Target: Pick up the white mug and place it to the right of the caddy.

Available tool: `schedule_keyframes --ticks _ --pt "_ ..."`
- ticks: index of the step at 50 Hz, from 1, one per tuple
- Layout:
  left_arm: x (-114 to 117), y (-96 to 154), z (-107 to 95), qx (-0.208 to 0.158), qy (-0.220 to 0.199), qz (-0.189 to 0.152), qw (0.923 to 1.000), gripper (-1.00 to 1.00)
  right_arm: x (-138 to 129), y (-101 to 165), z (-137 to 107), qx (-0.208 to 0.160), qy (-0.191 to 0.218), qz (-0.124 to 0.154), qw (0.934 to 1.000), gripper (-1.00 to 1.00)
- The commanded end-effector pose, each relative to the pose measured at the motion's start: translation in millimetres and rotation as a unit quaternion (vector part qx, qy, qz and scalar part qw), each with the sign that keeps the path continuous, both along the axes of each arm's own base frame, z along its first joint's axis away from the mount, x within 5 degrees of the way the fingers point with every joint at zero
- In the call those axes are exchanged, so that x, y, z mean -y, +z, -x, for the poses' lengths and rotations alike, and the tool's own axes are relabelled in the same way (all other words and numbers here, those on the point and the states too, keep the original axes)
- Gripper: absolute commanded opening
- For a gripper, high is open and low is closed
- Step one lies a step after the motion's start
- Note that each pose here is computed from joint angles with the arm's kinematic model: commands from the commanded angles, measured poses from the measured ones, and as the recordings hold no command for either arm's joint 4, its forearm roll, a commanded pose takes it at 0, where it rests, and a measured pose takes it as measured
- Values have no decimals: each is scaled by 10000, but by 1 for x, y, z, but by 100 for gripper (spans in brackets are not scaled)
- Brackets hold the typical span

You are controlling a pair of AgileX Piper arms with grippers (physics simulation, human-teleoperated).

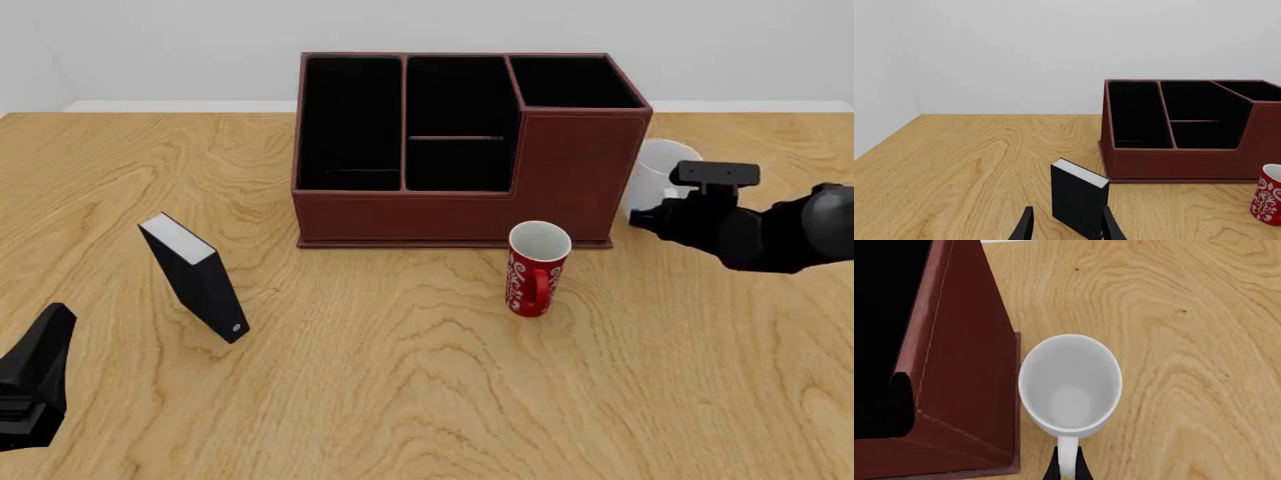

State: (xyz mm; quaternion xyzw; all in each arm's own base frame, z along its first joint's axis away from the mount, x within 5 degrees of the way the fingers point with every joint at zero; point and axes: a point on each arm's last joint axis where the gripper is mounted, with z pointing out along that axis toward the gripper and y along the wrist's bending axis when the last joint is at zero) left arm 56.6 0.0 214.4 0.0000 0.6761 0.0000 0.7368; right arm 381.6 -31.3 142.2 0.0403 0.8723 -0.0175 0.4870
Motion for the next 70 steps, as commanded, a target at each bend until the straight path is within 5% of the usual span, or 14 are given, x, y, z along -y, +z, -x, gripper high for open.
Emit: schedule_keyframes --ticks 1,34,35,70 --pt "0 0 0 0 0 0 10000 100 1 -5 -2 -18 -32 -35 10000 -100" --pt "0 0 0 0 0 0 10000 100 -1 -17 -3 -121 -42 -92 9999 -100" --pt "0 0 0 0 0 0 10000 100 0 -17 -3 -139 -37 -71 9999 100" --pt "0 0 0 0 0 0 10000 100 4 1 6 0 -90 -43 10000 100"
